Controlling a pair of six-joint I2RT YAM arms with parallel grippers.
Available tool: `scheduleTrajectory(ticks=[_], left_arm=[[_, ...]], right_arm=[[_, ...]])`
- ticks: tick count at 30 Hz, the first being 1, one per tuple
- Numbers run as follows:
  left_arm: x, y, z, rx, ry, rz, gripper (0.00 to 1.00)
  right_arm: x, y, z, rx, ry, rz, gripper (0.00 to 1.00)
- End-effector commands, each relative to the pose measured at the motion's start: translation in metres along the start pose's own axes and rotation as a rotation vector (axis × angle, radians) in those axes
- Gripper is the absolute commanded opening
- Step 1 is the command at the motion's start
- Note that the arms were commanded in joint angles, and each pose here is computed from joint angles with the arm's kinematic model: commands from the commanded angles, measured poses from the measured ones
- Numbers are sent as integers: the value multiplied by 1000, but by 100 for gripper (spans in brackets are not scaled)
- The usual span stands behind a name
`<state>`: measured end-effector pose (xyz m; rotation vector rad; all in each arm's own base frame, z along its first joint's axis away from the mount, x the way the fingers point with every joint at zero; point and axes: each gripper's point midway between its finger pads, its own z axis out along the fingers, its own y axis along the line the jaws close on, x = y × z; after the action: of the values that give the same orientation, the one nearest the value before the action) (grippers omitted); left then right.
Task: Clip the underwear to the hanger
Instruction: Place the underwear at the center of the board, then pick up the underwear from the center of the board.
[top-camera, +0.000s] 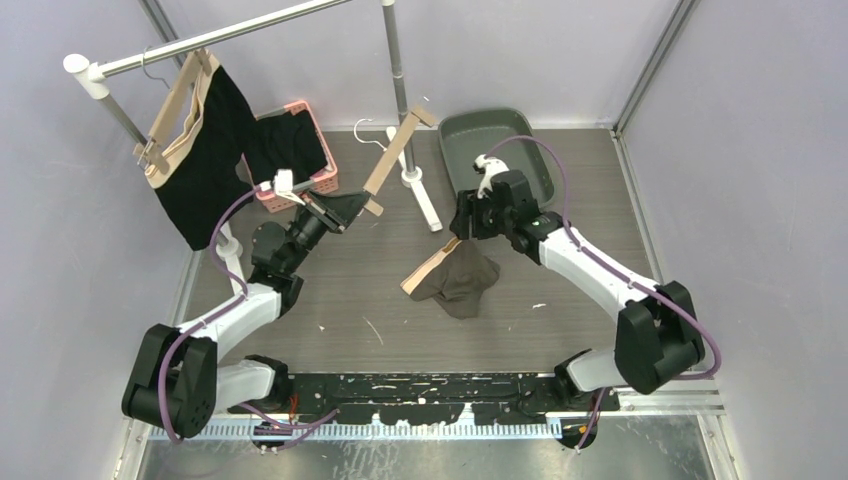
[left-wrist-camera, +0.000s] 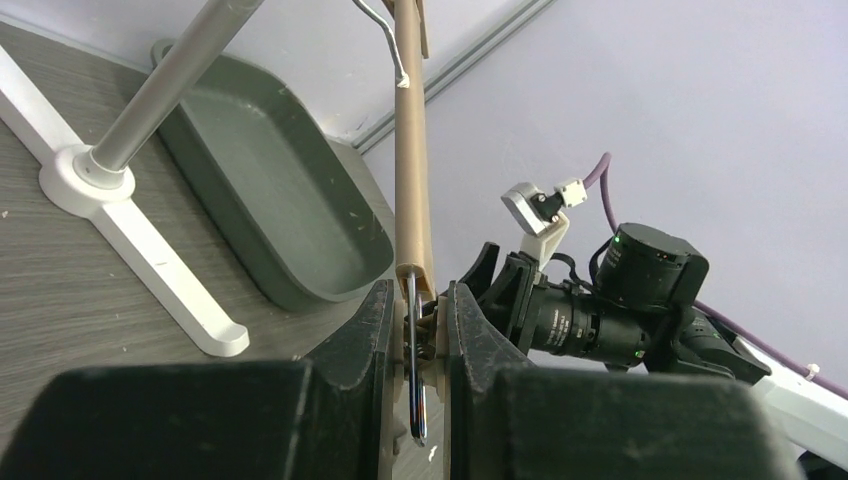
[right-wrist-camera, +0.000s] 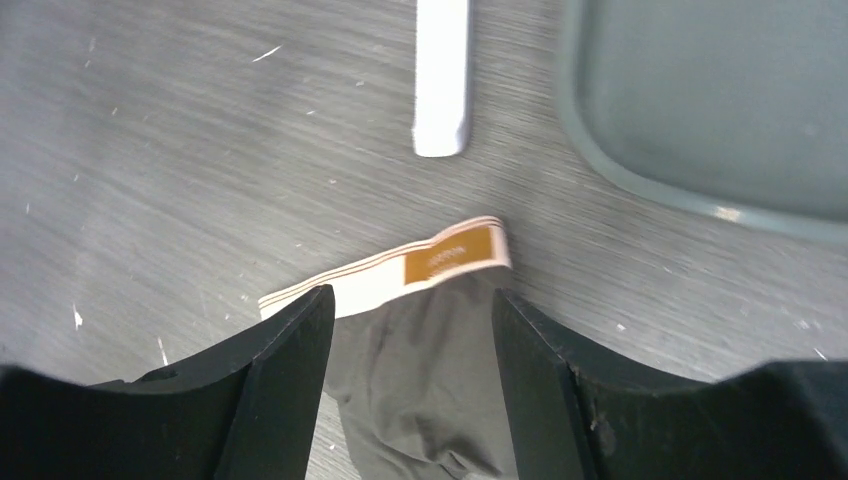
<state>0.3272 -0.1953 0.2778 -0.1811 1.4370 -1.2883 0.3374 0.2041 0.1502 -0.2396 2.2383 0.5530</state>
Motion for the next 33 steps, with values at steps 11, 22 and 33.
scheduleTrajectory(ticks=[11, 22, 33], left_arm=[[-20, -14, -4, 16, -68, 51, 0], [-18, -7, -10, -11, -77, 51, 0], [-16, 0, -13, -29, -76, 48, 0]], right_arm=[[53, 74, 35, -217, 119, -381, 68], [83, 72, 53, -244, 216, -481, 70], [120, 52, 77, -160, 310, -486, 67]])
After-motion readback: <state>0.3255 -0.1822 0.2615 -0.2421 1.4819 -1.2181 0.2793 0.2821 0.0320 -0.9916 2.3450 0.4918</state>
